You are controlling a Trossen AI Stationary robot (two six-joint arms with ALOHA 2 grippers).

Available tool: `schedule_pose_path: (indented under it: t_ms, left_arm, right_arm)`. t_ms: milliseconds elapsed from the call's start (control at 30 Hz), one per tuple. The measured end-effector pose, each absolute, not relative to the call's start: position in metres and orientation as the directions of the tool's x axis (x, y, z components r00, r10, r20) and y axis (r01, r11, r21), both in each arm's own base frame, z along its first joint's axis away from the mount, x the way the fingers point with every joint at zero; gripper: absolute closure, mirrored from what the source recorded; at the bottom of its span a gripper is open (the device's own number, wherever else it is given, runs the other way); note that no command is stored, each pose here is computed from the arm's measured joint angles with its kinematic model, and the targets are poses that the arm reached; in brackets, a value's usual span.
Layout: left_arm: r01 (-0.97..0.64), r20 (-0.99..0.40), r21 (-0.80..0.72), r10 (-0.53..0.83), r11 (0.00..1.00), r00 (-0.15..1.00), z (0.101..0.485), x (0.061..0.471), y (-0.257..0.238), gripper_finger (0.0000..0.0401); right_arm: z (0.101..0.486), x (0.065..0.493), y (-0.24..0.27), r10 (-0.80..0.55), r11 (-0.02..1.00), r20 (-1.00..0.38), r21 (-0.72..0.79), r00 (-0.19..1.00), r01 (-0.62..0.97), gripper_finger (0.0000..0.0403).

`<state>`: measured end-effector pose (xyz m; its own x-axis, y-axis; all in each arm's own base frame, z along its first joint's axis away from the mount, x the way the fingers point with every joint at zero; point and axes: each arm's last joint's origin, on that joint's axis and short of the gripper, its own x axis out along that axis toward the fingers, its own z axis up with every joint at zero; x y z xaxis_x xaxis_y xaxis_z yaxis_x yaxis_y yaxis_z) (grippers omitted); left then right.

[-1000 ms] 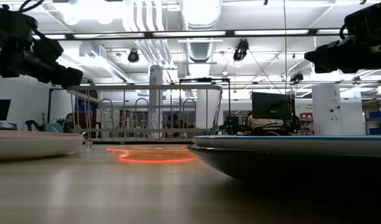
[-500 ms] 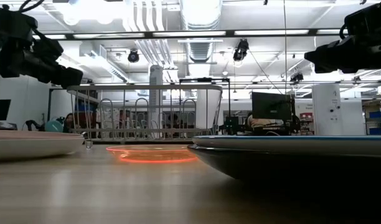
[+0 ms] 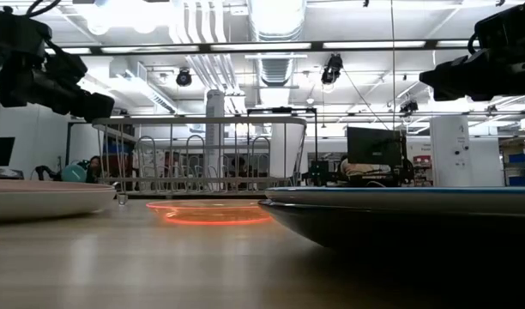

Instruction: Sort dishes

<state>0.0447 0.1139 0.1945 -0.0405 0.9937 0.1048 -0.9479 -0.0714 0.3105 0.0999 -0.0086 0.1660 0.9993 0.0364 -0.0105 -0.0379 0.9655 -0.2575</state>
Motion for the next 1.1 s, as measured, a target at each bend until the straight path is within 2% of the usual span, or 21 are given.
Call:
schedule_pose_path:
  t_ms: [400,500,567,667,767,967,1100]
  left_arm:
    - [-0.948,0.105,0.310,0.994,-0.071,-0.040,0.195,0.045,0.114,0.0401]
    - [-0.948,0.105,0.309,0.994,-0.071,-0.040,0.195,0.045,0.114,0.0401]
    - [-0.971,0.105,0.235,0.994,-0.051,-0.027,0.195,0.045,0.114,0.0401]
    - [-0.997,0.114,-0.010,0.991,0.076,0.074,0.195,0.049,0.113,0.0401]
    - [-0.966,0.141,-0.135,0.969,0.223,0.204,0.204,0.053,0.113,0.0401]
    - [-0.866,0.266,-0.148,0.863,0.477,0.430,0.247,0.059,0.109,0.0401]
    - [-0.827,0.293,-0.154,0.824,0.541,0.484,0.275,0.059,0.105,0.0401]
  right_arm:
    - [0.167,0.100,-0.009,0.036,0.966,0.001,-0.255,0.999,-0.035,0.0401]
    - [0.169,0.100,-0.009,0.036,0.980,0.023,-0.198,0.999,-0.031,0.0401]
    - [0.169,0.100,-0.009,0.036,0.986,0.022,-0.167,0.999,-0.032,0.0401]
    - [0.169,0.100,-0.009,0.037,0.991,0.019,-0.127,0.999,-0.034,0.0401]
    - [0.169,0.100,-0.009,0.031,0.994,0.020,-0.108,0.999,-0.029,0.0401]
    - [0.173,0.100,-0.009,0.019,0.994,0.062,-0.111,0.998,-0.012,0.0401]
    - [0.174,0.100,-0.009,0.009,0.992,0.068,-0.123,0.998,-0.001,0.0401]
